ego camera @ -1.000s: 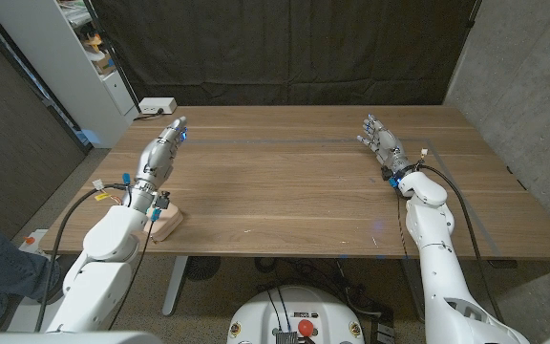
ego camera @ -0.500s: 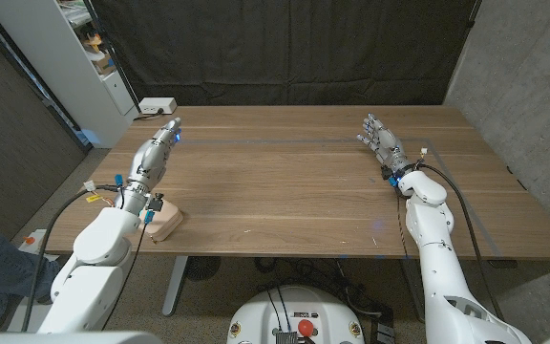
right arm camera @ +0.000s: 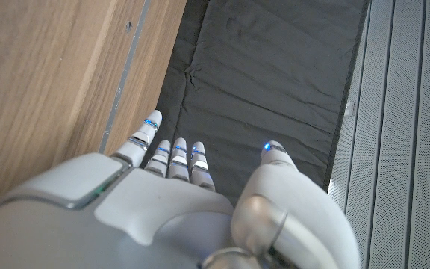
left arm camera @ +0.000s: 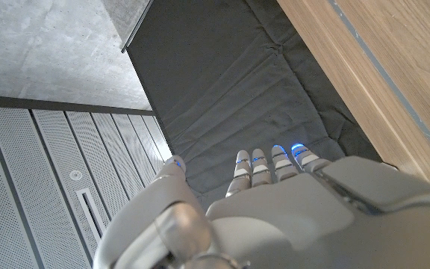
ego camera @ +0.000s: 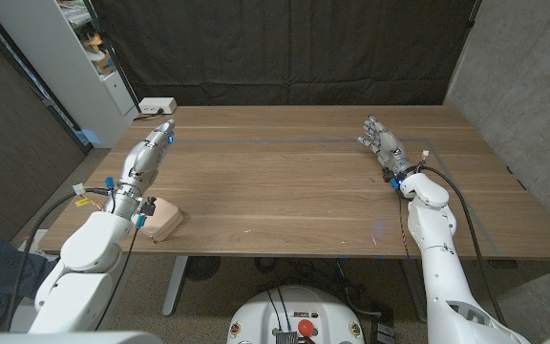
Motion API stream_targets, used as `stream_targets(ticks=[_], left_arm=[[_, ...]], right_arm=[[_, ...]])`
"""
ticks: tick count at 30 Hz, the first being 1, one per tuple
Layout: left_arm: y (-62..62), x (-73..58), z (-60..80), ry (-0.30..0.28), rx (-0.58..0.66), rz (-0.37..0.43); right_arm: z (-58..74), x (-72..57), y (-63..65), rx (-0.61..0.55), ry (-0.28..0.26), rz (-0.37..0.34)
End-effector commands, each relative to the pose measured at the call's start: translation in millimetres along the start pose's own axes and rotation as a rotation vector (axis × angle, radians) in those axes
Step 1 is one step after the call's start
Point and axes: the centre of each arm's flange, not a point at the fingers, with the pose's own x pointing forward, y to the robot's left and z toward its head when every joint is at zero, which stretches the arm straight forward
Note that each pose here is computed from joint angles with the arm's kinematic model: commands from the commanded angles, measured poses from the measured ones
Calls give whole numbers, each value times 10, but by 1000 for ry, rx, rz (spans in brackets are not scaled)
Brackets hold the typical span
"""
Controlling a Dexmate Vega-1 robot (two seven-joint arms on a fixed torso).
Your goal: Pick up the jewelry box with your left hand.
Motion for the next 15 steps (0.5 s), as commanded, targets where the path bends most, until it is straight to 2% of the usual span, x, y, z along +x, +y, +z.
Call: stream_targets(ticks=[1, 15], left_arm=[[40, -155, 75, 2, 34, 11], [101, -264, 129, 14, 77, 15]], right_arm=[[0, -85, -23, -8, 9, -2], [22, -131, -29, -17, -1, -5]])
